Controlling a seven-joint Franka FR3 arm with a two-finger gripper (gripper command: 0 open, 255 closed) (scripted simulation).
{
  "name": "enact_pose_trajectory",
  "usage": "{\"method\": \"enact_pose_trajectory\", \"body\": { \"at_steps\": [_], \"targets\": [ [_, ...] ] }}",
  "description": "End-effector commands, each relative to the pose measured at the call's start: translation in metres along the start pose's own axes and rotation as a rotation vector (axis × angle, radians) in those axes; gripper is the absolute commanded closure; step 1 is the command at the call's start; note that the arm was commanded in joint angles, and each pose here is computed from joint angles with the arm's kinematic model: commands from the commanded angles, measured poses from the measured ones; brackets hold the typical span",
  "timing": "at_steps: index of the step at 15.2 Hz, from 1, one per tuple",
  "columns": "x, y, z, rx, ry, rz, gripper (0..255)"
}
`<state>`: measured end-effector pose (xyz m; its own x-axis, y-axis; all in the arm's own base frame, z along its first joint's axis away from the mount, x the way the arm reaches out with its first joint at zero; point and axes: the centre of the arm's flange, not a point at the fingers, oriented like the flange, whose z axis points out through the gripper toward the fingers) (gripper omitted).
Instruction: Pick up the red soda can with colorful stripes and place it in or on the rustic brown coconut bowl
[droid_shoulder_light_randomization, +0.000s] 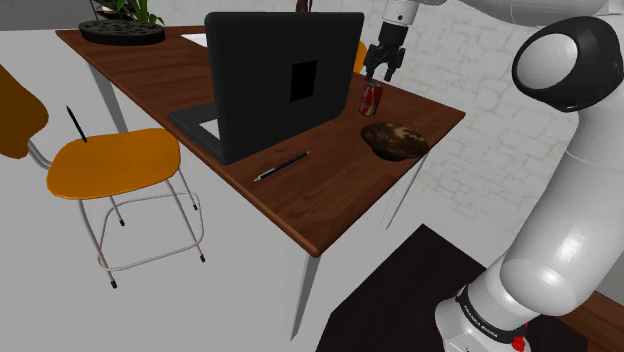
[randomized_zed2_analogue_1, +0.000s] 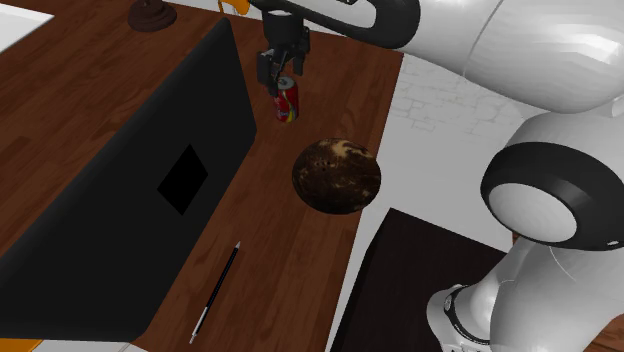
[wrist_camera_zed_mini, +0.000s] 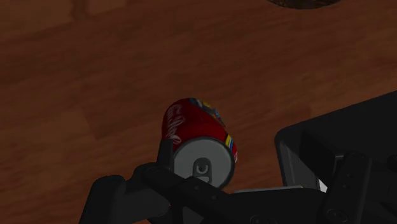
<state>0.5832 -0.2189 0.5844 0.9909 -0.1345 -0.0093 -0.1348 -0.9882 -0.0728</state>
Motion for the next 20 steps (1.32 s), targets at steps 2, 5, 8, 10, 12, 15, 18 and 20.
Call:
{"method": "enact_pose_trajectory", "body": {
  "at_steps": [2,5,8,10,12,15,18,20],
  "targets": [
    [0.014,0.009,0.005,0.005,0.003,0.004,0],
    [0.014,0.009,0.021,0.005,0.003,0.004,0],
    [0.014,0.009,0.04,0.005,0.003,0.004,0],
    [0.014,0.009,0.04,0.005,0.003,0.004,0],
    [0.014,0.009,0.04,0.005,0.003,0.004,0],
    [0.014,0.009,0.04,0.005,0.003,0.004,0],
    [0.014,0.009,0.04,0.005,0.003,0.004,255],
    [0.014,0.009,0.04,0.005,0.003,0.004,255]
  ]
}}
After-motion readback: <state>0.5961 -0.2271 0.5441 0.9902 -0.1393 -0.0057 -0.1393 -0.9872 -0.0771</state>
